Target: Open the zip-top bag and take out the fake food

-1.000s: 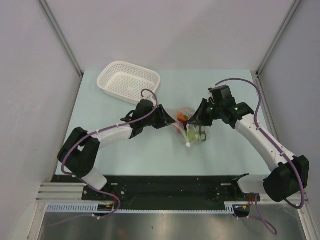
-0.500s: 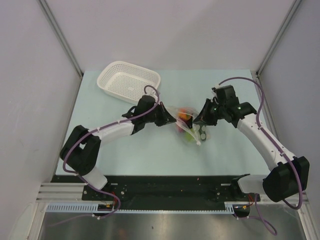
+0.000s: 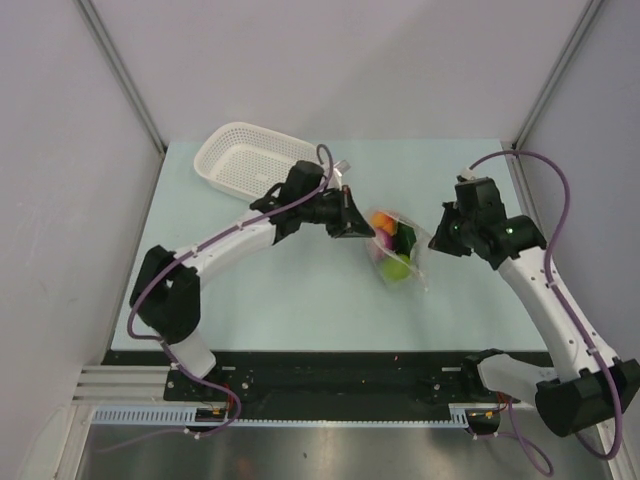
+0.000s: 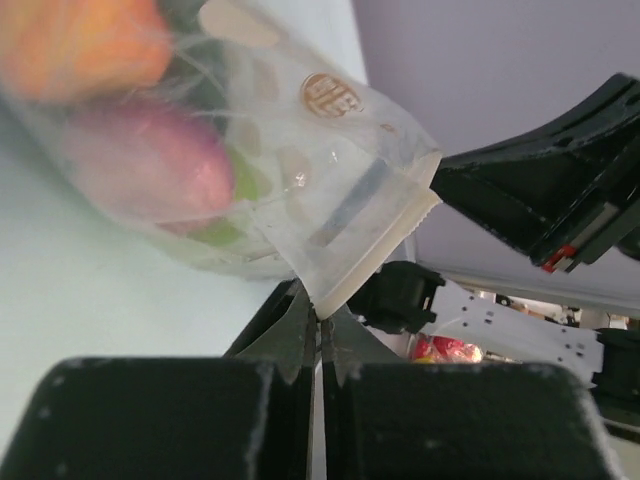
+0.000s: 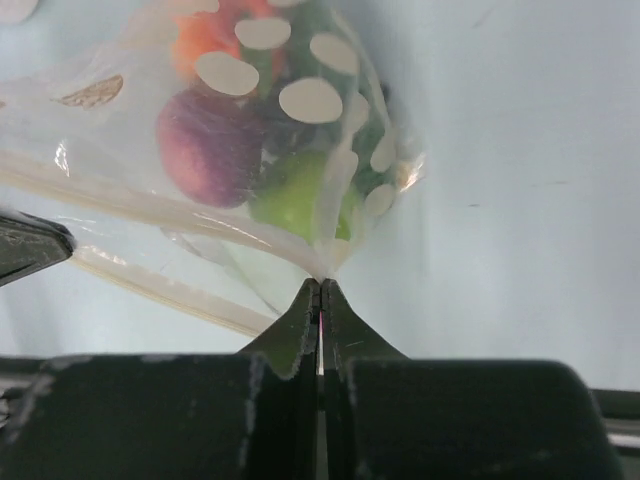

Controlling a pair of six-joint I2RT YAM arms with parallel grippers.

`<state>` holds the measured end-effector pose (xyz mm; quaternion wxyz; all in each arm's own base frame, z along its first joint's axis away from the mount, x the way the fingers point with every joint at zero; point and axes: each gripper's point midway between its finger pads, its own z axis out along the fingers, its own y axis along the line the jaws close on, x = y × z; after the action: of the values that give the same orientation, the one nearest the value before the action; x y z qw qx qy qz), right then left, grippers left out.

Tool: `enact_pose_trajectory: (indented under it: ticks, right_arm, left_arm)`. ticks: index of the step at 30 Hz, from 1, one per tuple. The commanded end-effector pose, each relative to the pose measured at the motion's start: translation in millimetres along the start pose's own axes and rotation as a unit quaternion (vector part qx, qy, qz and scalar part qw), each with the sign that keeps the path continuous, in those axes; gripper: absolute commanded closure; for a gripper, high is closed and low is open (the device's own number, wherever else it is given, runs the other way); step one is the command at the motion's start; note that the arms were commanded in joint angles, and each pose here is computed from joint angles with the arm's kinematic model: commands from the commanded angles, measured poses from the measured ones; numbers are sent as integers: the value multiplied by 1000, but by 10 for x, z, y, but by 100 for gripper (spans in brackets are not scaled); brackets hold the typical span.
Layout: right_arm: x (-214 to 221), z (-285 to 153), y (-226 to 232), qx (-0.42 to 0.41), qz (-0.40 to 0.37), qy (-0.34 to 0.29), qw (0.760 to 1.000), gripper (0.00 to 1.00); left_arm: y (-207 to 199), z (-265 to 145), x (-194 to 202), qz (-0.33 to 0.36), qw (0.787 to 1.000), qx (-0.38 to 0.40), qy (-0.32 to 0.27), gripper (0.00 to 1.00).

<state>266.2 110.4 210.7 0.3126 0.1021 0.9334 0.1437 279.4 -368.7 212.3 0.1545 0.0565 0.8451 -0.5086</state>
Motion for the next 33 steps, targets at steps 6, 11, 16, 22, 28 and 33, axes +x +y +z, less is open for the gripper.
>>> enact_pose_trajectory:
  ticks: [6, 11, 16, 22, 28, 33]
  right_arm:
    - [-228, -764, -390, 91, 8, -82, 992, 100]
    - [-62, -630, -106, 2, 7, -53, 999, 100]
    - [260, -337, 63, -43, 34, -4, 999, 100]
    - [419, -235, 320, -81, 31, 25, 996, 100]
    - [420, -232, 640, -146, 59, 53, 986, 100]
    - [421, -273, 887, -193, 99, 74, 973, 100]
  left_arm:
    - [-1039, 502, -170, 55, 992, 105, 41, 100]
    - [-676, 437, -282, 66, 997, 19, 32, 100]
    - [-204, 408, -138, 62, 994, -9, 92, 100]
    - [-40, 140, -9, 102, 986, -66, 113, 94]
    - [-246, -221, -57, 132, 986, -78, 59, 71]
    - [-451, -364, 100, 109, 992, -45, 33, 52]
